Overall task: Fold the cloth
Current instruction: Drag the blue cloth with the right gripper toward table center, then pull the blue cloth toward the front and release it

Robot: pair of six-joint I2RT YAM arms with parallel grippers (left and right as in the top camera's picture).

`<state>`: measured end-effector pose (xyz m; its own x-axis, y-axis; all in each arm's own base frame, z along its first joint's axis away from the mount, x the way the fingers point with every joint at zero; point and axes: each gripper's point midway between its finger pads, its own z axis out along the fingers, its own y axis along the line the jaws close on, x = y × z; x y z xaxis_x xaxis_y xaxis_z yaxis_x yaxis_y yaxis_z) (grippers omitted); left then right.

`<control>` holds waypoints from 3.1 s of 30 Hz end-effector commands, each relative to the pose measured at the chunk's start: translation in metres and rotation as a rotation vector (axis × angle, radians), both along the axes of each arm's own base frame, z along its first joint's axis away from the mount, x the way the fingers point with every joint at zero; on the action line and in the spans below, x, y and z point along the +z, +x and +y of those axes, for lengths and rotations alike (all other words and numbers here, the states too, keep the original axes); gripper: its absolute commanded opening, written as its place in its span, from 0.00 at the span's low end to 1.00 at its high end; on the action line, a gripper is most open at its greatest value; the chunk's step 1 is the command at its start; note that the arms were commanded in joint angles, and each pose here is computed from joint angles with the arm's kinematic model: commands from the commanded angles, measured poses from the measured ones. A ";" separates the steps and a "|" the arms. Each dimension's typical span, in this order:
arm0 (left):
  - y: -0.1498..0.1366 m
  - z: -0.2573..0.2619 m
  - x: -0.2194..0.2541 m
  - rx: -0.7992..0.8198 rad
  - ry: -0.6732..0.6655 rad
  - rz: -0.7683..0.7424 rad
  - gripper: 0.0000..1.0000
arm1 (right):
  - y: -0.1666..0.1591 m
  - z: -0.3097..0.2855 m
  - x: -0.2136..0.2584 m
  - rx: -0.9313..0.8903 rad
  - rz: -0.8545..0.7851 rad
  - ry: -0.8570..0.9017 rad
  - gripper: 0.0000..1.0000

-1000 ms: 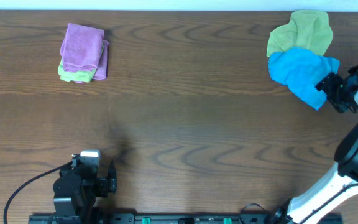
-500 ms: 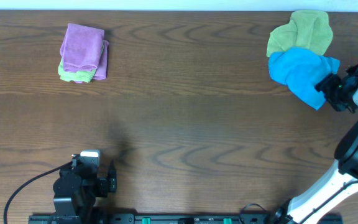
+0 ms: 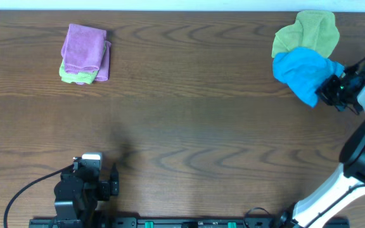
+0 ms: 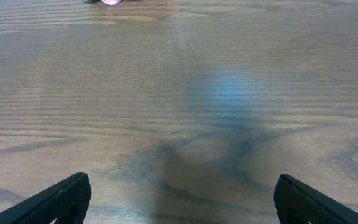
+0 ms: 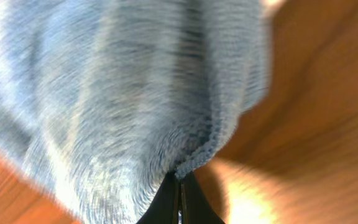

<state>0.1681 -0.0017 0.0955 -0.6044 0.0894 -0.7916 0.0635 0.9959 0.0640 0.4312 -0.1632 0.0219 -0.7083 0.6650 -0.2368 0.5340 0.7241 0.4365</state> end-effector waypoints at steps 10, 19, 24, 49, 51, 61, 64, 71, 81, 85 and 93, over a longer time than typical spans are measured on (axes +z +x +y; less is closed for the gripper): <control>0.000 0.000 -0.001 -0.010 0.018 -0.001 0.95 | -0.013 0.143 0.097 0.333 -0.048 0.011 0.01; 0.000 0.000 -0.001 -0.010 0.018 -0.001 0.95 | -0.033 0.255 0.094 0.581 0.005 0.032 0.01; 0.000 0.000 -0.001 -0.010 0.018 -0.001 0.95 | -0.043 0.315 0.097 0.692 -0.014 0.033 0.02; 0.000 0.000 -0.001 -0.010 0.018 -0.001 0.95 | -0.089 0.371 0.081 0.909 0.050 -0.218 0.74; 0.000 0.000 -0.001 -0.010 0.018 -0.001 0.95 | -0.090 0.348 0.077 0.922 0.093 -0.247 0.75; 0.000 0.000 -0.001 -0.010 0.018 -0.001 0.95 | -0.090 0.273 0.068 1.003 0.169 -0.291 0.76; 0.000 0.000 -0.001 -0.010 0.018 -0.001 0.95 | -0.098 0.258 0.055 1.007 0.204 -0.284 0.75; 0.000 0.000 -0.001 -0.010 0.018 -0.001 0.95 | -0.121 0.248 0.019 0.972 0.231 -0.152 0.71; 0.000 0.000 -0.001 -0.010 0.018 -0.001 0.95 | -0.130 0.255 -0.007 0.934 0.195 -0.075 0.63; 0.000 0.000 -0.001 -0.010 0.018 -0.001 0.95 | -0.128 0.256 -0.010 0.932 0.178 -0.079 0.58; 0.000 0.000 -0.001 -0.010 0.018 -0.001 0.95 | -0.123 0.262 -0.008 0.938 0.138 -0.057 0.01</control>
<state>0.1681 -0.0017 0.0955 -0.6044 0.0894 -0.7916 0.0635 0.9959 0.0640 0.3100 0.0958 0.0094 -0.9718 -0.2036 -0.1186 -0.2323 0.9119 0.3384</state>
